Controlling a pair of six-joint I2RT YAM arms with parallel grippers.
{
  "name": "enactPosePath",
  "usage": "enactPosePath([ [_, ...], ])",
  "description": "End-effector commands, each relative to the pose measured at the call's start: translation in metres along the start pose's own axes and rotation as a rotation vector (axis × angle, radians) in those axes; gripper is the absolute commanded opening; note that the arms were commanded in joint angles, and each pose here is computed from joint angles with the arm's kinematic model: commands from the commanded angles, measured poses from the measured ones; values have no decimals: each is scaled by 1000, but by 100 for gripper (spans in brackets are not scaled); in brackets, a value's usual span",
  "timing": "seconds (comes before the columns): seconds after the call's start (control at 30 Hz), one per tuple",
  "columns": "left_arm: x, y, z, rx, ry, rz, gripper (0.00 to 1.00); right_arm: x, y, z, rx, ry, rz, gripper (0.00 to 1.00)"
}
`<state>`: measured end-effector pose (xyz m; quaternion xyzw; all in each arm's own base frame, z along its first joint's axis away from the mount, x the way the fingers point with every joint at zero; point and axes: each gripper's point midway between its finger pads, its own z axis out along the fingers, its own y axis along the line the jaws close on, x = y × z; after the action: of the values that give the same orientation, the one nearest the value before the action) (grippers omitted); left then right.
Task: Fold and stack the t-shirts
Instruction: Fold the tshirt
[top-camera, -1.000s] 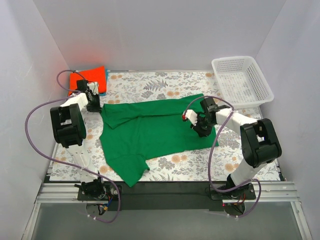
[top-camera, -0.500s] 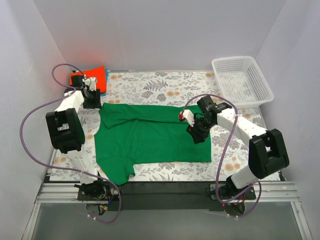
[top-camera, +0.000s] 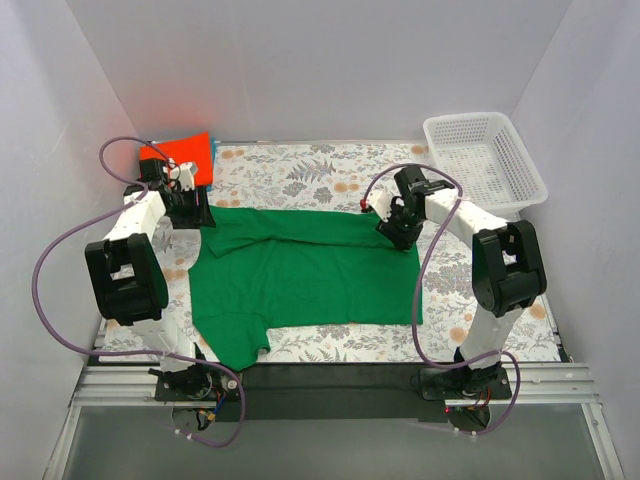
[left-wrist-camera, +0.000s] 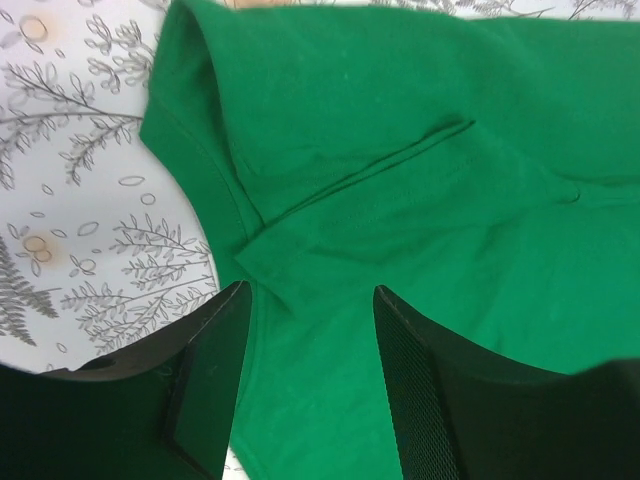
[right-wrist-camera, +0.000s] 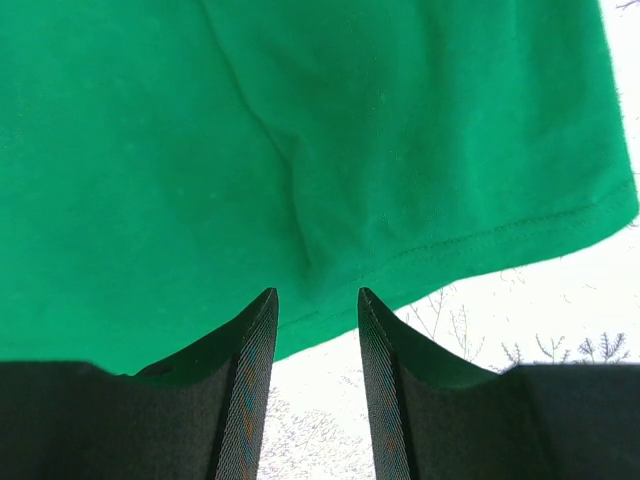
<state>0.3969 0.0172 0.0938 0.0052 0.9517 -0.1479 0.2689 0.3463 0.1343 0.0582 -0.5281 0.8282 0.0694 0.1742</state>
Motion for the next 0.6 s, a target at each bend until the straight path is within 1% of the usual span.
enactPosePath([
  [0.0,2,-5,-2,23,3,-32,51,-9,-24,-3,79,1,-51,45],
  [0.27,20,-4,12,12,44,-56,54,9,-20,17,71,52,-71,46],
  [0.57,31,0,25,-36,87,-77,52,18,-16,20,66,75,-88,41],
])
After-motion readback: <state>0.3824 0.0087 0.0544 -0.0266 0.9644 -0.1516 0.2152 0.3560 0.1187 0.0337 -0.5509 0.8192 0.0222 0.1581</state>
